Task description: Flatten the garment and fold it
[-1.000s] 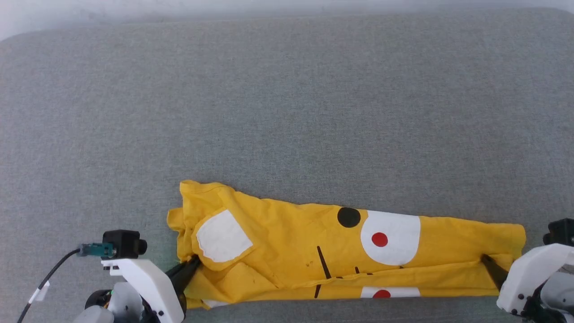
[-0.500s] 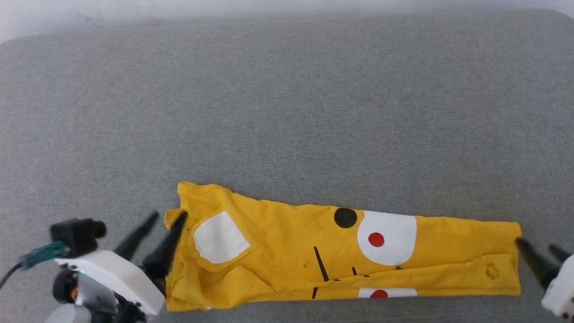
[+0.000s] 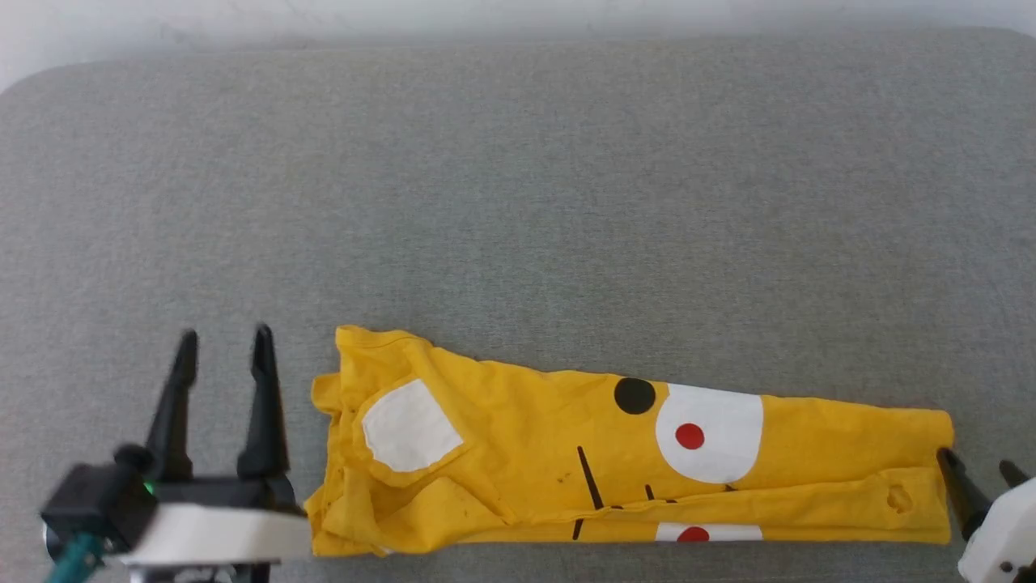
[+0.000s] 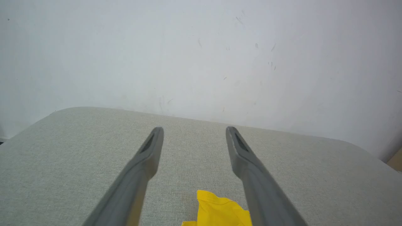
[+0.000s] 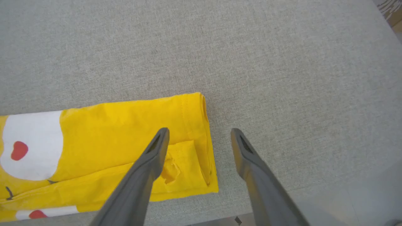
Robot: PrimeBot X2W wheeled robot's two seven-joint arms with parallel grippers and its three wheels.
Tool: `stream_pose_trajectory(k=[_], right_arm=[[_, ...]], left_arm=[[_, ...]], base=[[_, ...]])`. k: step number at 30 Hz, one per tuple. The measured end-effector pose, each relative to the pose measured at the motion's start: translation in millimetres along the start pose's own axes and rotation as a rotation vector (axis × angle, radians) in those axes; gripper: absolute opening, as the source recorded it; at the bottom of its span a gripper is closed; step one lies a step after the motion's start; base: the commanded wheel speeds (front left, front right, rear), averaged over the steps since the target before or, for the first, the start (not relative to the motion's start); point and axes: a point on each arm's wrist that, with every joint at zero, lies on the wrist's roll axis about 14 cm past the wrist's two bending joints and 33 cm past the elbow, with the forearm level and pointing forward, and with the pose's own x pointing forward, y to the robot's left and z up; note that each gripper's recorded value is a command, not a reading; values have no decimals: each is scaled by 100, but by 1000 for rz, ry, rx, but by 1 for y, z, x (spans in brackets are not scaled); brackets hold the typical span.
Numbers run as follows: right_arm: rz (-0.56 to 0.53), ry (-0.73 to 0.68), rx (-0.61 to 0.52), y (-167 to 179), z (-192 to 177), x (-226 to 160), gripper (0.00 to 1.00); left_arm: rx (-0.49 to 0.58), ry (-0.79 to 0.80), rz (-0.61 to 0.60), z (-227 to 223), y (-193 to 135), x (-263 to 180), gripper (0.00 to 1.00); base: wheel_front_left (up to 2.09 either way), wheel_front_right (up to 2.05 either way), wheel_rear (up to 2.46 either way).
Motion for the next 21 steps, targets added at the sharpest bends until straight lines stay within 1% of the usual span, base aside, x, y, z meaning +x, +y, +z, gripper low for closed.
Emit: stream_pose_trajectory(k=[4,7,10,15,18,20,21], right_arm=[[-10,28,-9,-6,-15,8,100],[-15,43,-22,-10,-22,15,100],[-12,64,-35,-11,-29,22,100],[27,93,-65,3,-34,35,100],[34,131,-59,5,-43,42,100],[30,145,-52,5,-45,45,24],[24,148,-48,3,-45,47,0]], left_arm=[[49,27,3,-10,3,-18,100],[66,21,19,-9,8,-24,100],[65,16,27,-9,12,-27,100],[44,19,39,-11,16,-32,100],[36,29,41,-15,17,-34,100],[34,33,39,-17,17,-36,100],[35,34,40,-17,18,-36,100]], base=[[0,0,0],[0,0,0],[0,0,0],[0,0,0],[0,0,0],[0,0,0],[0,0,0]])
